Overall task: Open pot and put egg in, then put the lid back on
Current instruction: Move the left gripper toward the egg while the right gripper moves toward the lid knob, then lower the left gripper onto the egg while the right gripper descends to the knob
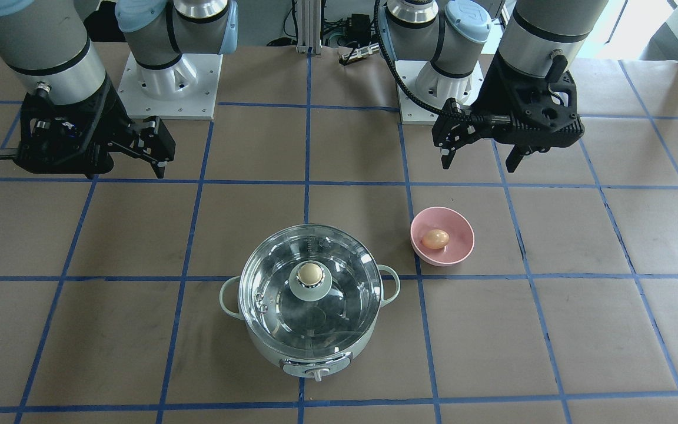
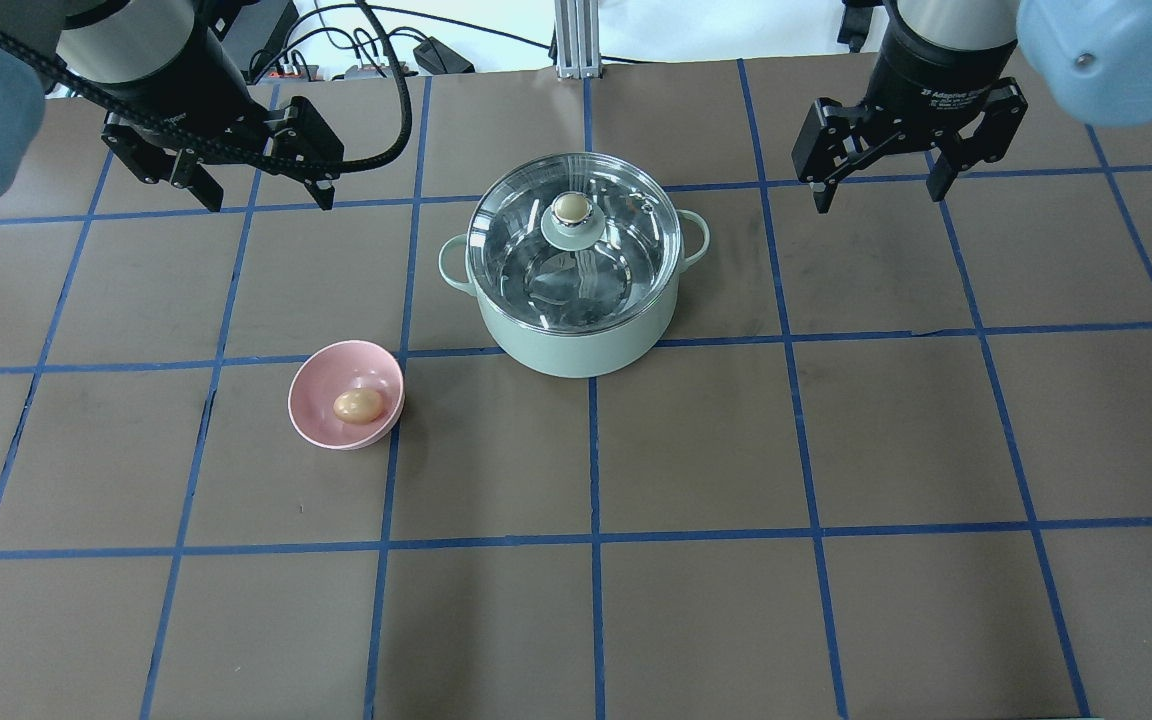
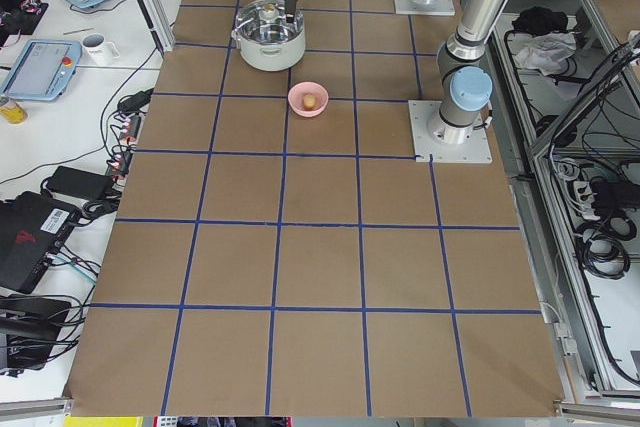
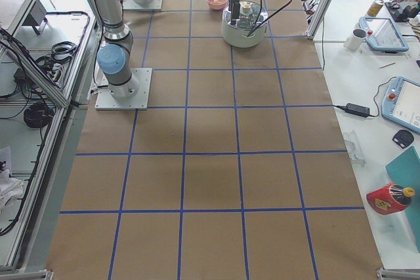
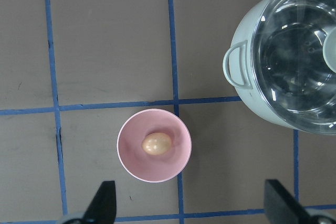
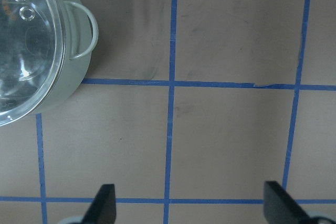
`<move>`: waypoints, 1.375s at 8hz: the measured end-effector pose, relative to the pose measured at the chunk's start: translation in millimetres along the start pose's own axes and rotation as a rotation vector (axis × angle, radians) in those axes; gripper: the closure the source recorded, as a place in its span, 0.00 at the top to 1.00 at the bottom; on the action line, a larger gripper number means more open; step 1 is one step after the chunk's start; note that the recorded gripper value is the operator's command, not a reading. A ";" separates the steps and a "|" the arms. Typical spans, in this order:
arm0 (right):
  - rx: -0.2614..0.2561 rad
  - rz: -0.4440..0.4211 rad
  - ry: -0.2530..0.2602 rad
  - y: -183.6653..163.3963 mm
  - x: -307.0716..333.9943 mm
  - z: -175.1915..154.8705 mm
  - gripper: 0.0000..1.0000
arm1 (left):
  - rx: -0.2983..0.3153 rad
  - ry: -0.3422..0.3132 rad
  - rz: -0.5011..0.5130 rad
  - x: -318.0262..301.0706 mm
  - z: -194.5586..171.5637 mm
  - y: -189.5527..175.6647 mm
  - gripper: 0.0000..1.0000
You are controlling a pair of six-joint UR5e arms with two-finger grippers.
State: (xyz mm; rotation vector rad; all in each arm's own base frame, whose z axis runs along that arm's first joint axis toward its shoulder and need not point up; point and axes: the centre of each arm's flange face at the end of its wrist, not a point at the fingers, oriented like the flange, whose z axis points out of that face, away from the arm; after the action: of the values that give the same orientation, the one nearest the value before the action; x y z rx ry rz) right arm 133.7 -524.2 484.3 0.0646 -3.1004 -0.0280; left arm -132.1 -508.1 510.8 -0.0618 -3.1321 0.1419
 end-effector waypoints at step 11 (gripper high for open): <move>0.197 0.156 -0.131 -54.1 -156.3 47.7 1.00 | -0.350 -0.058 -0.036 -26.2 270.8 -30.8 0.99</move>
State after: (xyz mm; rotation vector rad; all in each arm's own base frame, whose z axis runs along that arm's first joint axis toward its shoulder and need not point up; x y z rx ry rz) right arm 290.0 -570.9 429.4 -0.1797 -3.2173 0.2902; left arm -109.1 -564.3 243.8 -0.0018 -3.1726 -0.4129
